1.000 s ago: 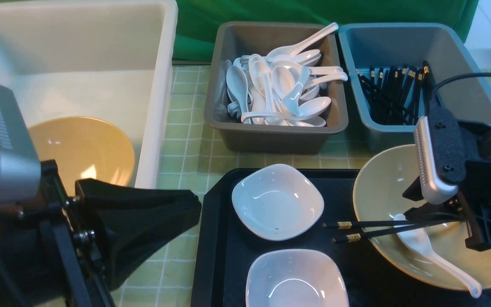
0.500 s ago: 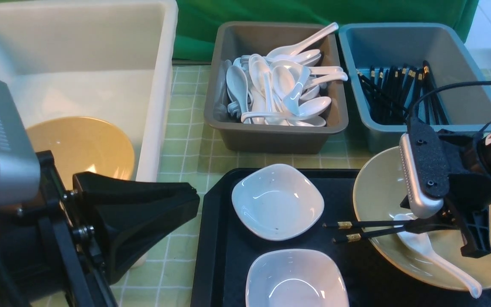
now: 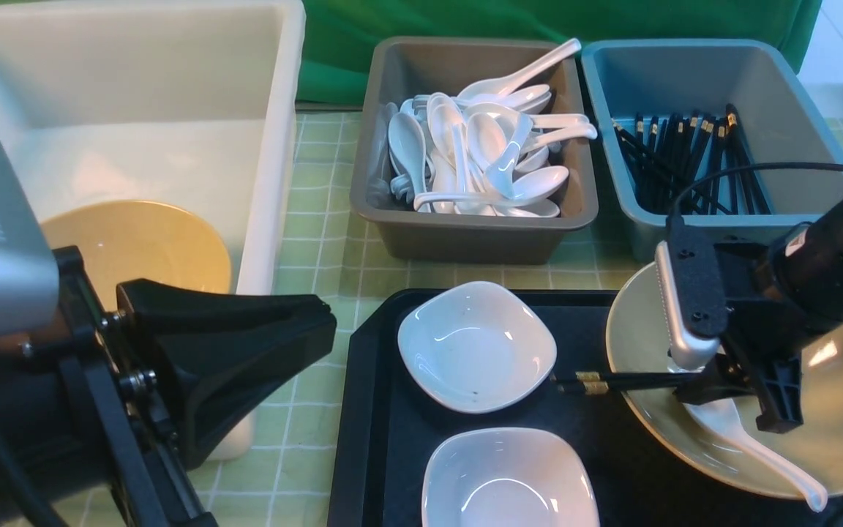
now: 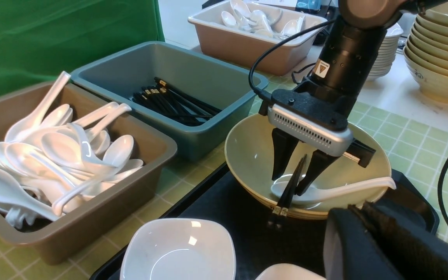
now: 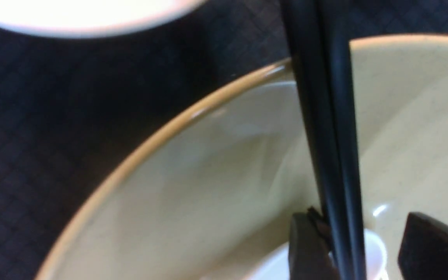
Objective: On green table put chopsticks spoon bowls plates into blue grey white boxes.
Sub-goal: 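Move the grippers toward the tableware on the black tray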
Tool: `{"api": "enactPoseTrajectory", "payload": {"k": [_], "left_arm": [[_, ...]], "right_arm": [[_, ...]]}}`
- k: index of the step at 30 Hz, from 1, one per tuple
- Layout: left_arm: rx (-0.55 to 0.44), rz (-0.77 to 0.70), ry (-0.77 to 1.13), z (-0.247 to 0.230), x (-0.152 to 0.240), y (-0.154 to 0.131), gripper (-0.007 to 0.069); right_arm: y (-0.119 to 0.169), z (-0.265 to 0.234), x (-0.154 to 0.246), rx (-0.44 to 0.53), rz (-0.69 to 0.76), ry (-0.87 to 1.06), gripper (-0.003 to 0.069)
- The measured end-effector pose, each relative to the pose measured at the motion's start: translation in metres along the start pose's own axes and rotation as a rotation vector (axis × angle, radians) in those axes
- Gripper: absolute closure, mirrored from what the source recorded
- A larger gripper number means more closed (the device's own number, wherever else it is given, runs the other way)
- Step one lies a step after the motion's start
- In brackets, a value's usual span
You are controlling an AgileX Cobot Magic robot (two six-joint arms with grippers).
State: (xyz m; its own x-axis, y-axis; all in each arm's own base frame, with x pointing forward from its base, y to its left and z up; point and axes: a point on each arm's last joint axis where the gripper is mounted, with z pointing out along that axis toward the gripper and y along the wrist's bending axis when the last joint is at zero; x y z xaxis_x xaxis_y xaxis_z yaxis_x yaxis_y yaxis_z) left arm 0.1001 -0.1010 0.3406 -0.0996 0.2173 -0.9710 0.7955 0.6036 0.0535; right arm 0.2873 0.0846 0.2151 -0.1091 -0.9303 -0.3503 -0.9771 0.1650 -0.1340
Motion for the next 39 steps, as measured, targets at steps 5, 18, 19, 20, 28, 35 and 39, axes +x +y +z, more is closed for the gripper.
{"api": "enactPoseTrajectory", "payload": {"k": [5,18,19,20,28,35,39], "left_arm": [[0.000,0.000,0.001,0.000,0.000,0.000,0.0627],[0.000,-0.002,0.002,0.000,0.001,0.000,0.0627],[0.000,-0.002,0.002,0.000,0.001,0.000,0.0627],[0.000,-0.002,0.002,0.000,0.001,0.000,0.0627],[0.000,-0.002,0.002,0.000,0.001,0.000,0.0627],[0.000,-0.002,0.002,0.000,0.001,0.000,0.0627],[-0.001,-0.002,0.001,0.000,0.001,0.000,0.0627]], "right_arm": [[-0.006,0.001,-0.003,-0.018,-0.002,-0.001,0.0375],[-0.009,0.006,-0.005,-0.069,0.009,-0.008,0.0536],[-0.009,0.006,-0.005,-0.068,0.010,-0.008,0.0536],[-0.010,0.007,-0.005,-0.064,0.012,-0.010,0.0536],[-0.011,0.007,-0.006,-0.060,0.015,-0.014,0.0536],[-0.018,-0.001,-0.012,-0.106,-0.012,-0.006,0.0536],[-0.025,-0.012,-0.019,-0.107,-0.030,-0.018,0.0536]]}}
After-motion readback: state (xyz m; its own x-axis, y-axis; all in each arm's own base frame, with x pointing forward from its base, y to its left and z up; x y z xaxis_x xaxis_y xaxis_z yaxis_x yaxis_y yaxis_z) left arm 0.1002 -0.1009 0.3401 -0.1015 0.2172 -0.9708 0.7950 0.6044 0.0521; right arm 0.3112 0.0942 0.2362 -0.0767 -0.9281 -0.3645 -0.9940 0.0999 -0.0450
